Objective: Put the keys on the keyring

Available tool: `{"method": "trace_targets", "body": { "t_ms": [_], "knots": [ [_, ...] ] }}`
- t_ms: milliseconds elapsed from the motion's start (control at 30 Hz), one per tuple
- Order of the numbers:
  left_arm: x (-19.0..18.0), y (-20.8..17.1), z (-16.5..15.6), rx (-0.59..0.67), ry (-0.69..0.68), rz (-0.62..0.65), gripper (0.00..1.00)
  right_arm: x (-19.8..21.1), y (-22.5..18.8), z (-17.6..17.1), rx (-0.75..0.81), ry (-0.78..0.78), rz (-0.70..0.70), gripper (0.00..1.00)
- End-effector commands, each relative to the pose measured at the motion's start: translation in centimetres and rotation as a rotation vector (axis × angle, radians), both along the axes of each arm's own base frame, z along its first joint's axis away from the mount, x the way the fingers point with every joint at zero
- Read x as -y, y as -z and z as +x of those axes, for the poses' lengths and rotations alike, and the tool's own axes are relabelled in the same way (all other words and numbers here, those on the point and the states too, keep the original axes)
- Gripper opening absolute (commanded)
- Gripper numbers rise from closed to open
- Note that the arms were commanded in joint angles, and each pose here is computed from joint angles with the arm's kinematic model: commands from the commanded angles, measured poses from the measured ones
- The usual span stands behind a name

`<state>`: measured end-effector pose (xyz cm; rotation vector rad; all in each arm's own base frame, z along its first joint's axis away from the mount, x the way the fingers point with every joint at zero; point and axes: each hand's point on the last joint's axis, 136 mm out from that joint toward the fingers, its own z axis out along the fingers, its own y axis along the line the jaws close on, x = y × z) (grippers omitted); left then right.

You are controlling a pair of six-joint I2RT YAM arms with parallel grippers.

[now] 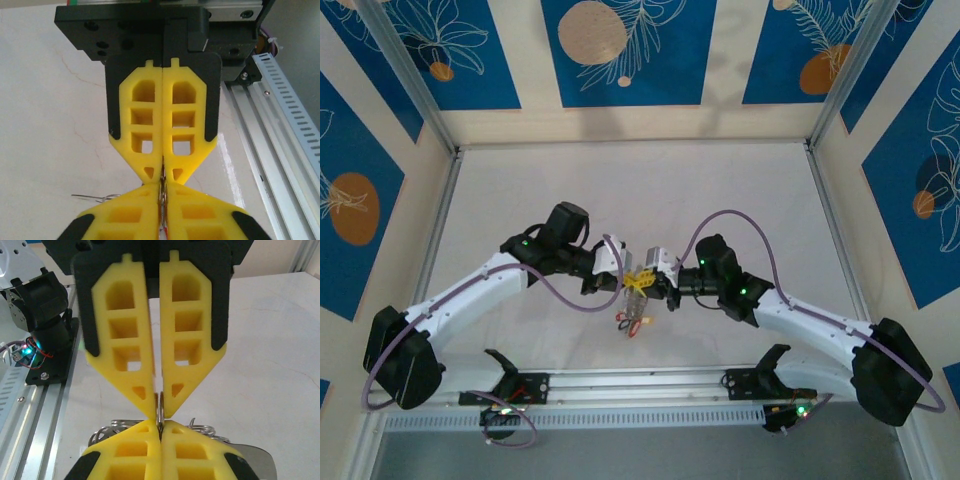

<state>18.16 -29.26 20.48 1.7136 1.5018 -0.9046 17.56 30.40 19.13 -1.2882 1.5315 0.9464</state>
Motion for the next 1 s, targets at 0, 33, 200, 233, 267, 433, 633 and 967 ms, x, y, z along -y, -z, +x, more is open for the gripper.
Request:
{"method": "trace_targets", "body": {
  "t_ms": [0,33,200,233,267,433,633,967],
  "knots": [
    [-0.2,-0.1,0.3,0.012,-0.002,0.024,0.09,-0.8,-2.9,0.1,0.075,-0.028,0.070,0.00],
    [-0.3,0.1,0.4,0.019,-0.010,0.033,0.10,-0.7,-3.0,0.1,0.078,-0.027,0.071,0.00],
    [-0.6,0.7,0.3,0.018,0.003,0.076,0.12,-0.5,-3.2,0.0,0.085,-0.020,0.072,0.00],
    [-0.7,0.7,0.1,0.013,0.010,0.085,0.13,-0.5,-3.2,0.1,0.086,-0.019,0.073,0.00],
    [-0.7,0.9,0.1,0.007,0.014,0.093,0.15,-0.5,-3.2,0.1,0.086,-0.019,0.073,0.00],
    [-0.7,1.0,0.0,-0.010,0.033,0.107,0.12,-0.4,-3.4,0.0,0.088,-0.022,0.076,0.00],
    [-0.3,0.3,-0.1,0.006,0.037,0.068,0.02,-0.5,-3.3,-0.3,0.078,-0.041,0.079,0.00],
    [0.0,-0.7,-0.2,0.015,0.036,0.018,0.13,-0.9,-2.8,-0.4,0.064,-0.051,0.074,0.00]
  ]
}}
